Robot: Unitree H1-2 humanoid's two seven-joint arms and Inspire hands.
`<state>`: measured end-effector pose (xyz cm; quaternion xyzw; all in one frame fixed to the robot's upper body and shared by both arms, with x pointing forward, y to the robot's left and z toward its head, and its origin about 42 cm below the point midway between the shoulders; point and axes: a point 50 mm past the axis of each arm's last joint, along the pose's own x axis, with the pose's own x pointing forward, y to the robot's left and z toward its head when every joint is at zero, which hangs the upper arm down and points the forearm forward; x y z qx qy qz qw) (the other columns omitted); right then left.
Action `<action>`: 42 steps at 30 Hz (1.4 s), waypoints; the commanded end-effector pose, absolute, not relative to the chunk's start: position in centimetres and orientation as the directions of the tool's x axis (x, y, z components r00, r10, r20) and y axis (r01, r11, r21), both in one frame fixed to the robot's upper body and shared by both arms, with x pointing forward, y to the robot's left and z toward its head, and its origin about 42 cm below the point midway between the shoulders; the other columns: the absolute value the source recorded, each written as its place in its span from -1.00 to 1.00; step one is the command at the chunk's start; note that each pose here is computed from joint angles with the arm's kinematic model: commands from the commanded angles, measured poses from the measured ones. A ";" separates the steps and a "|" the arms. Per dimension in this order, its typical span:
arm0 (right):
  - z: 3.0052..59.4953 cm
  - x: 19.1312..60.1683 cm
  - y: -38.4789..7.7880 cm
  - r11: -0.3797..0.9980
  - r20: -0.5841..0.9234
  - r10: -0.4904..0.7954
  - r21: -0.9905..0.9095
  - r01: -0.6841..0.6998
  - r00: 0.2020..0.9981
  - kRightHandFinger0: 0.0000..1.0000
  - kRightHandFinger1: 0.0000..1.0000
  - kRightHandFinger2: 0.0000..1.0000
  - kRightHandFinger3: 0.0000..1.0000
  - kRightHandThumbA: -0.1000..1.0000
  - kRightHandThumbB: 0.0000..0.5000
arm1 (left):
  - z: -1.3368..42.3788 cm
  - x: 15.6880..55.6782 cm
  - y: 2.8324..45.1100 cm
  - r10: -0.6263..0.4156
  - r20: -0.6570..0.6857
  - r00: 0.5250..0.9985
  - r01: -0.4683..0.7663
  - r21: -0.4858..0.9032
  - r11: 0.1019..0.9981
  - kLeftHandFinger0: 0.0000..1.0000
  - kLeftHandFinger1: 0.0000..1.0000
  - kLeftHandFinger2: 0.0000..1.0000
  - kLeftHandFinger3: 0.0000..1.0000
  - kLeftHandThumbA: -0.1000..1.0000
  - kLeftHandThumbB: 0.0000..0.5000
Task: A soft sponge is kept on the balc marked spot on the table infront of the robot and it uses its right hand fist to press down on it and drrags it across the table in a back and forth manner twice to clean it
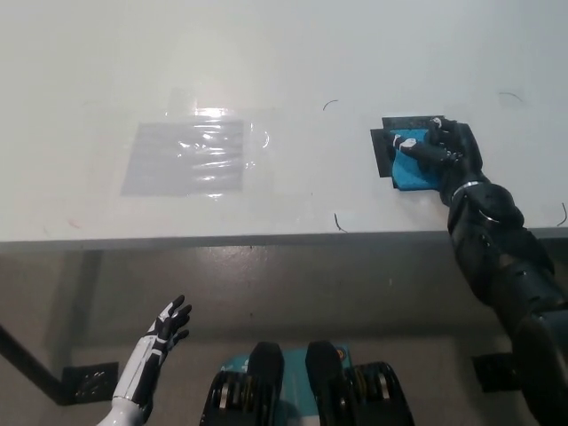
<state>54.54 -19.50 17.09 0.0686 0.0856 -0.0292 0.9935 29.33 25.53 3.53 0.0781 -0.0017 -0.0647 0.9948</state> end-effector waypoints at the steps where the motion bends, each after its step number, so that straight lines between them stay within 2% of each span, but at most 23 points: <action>1: 16.0 53.9 -16.1 0.998 -0.227 0.016 0.071 0.000 0.974 -1.00 -1.00 -0.83 -0.90 1.00 -0.24 | 4.8 30.0 25.9 -0.143 0.054 0.988 0.130 0.189 0.973 1.00 1.00 1.00 1.00 1.00 0.80; 7: 17.3 53.8 -11.1 0.986 -0.188 0.112 0.146 -0.085 0.976 -1.00 -1.00 -0.78 -0.87 1.00 -0.24 | 4.8 29.9 25.9 -0.146 0.050 0.988 0.134 0.191 0.972 1.00 1.00 1.00 1.00 1.00 0.77; 10: 17.8 53.5 -8.2 0.982 -0.185 0.156 0.132 -0.133 0.970 -1.00 -1.00 -0.86 -0.96 1.00 -0.31 | 4.8 29.9 26.0 -0.148 0.054 0.987 0.136 0.186 0.973 1.00 1.00 1.00 1.00 1.00 0.75; 13: 18.1 53.1 -6.3 0.977 -0.163 0.191 0.126 -0.172 0.968 -1.00 -1.00 -0.82 -0.93 1.00 -0.39 | 4.8 29.9 26.0 -0.149 0.055 0.987 0.136 0.185 0.973 1.00 1.00 1.00 1.00 1.00 0.76; 16: 18.4 52.5 -3.9 0.967 -0.147 0.232 0.140 -0.212 0.961 -1.00 -0.98 -0.68 -0.90 1.00 -0.38 | 4.8 30.0 26.1 -0.150 0.053 0.987 0.138 0.189 0.972 1.00 1.00 1.00 1.00 1.00 0.79; 17: 18.5 52.2 -3.0 0.965 -0.143 0.246 0.132 -0.228 0.959 -0.91 -0.94 -0.64 -0.90 1.00 -0.39 | 4.8 29.9 26.2 -0.149 0.052 0.987 0.137 0.195 0.971 1.00 1.00 1.00 1.00 1.00 0.79; 19: 18.7 51.9 -1.8 0.961 -0.146 0.263 0.128 -0.245 0.954 -1.00 -0.97 -0.62 -0.89 1.00 -0.39 | 4.9 29.8 26.2 -0.145 0.048 0.988 0.132 0.200 0.971 1.00 1.00 1.00 1.00 1.00 0.82; 23: 18.4 51.1 -0.1 0.951 -0.152 0.302 0.112 -0.287 0.941 -1.00 -1.00 -0.69 -0.85 1.00 -0.36 | 4.8 29.7 26.0 -0.147 0.051 0.988 0.135 0.198 0.971 1.00 1.00 1.00 1.00 1.00 0.81; 26: 17.7 50.7 -0.1 0.948 -0.148 0.312 0.112 -0.298 0.938 -1.00 -1.00 -0.68 -0.86 1.00 -0.30 | 4.8 29.9 26.0 -0.146 0.052 0.988 0.134 0.195 0.972 1.00 1.00 1.00 1.00 1.00 0.82; 30: 16.9 50.7 -1.1 0.957 -0.171 0.287 0.099 -0.273 0.943 -1.00 -1.00 -0.72 -1.00 1.00 -0.48 | 4.9 29.9 26.2 -0.150 0.053 0.987 0.136 0.199 0.971 1.00 1.00 1.00 1.00 1.00 0.79; 32: 16.4 50.7 -2.0 0.960 -0.178 0.269 0.131 -0.248 0.947 -1.00 -1.00 -0.69 -0.91 1.00 -0.48 | 4.8 29.8 26.2 -0.147 0.048 0.988 0.134 0.206 0.969 1.00 1.00 1.00 1.00 1.00 0.82; 36: 15.6 51.1 -4.1 0.971 -0.187 0.229 0.109 -0.212 0.955 -1.00 -1.00 -0.67 -0.85 1.00 -0.36 | 4.8 29.8 26.2 -0.151 0.045 0.987 0.139 0.209 0.968 1.00 1.00 1.00 1.00 1.00 0.83; 38: 15.2 51.3 -5.7 0.980 -0.200 0.194 0.084 -0.180 0.961 -1.00 -1.00 -0.68 -0.81 1.00 -0.42 | 4.8 29.8 26.2 -0.150 0.050 0.987 0.137 0.204 0.969 1.00 1.00 1.00 1.00 1.00 0.84; 40: 14.4 51.5 -7.9 0.982 -0.213 0.172 0.111 -0.151 0.962 -1.00 -1.00 -0.70 -0.85 1.00 -0.46 | 4.7 29.8 26.2 -0.151 0.050 0.987 0.138 0.204 0.969 1.00 1.00 1.00 1.00 1.00 0.85; 42: 13.4 51.6 -10.8 0.991 -0.244 0.116 0.100 -0.095 0.963 -1.00 -1.00 -0.65 -0.82 1.00 -0.54 | 4.6 29.7 26.1 -0.152 0.043 0.987 0.141 0.199 0.970 1.00 1.00 1.00 1.00 1.00 0.88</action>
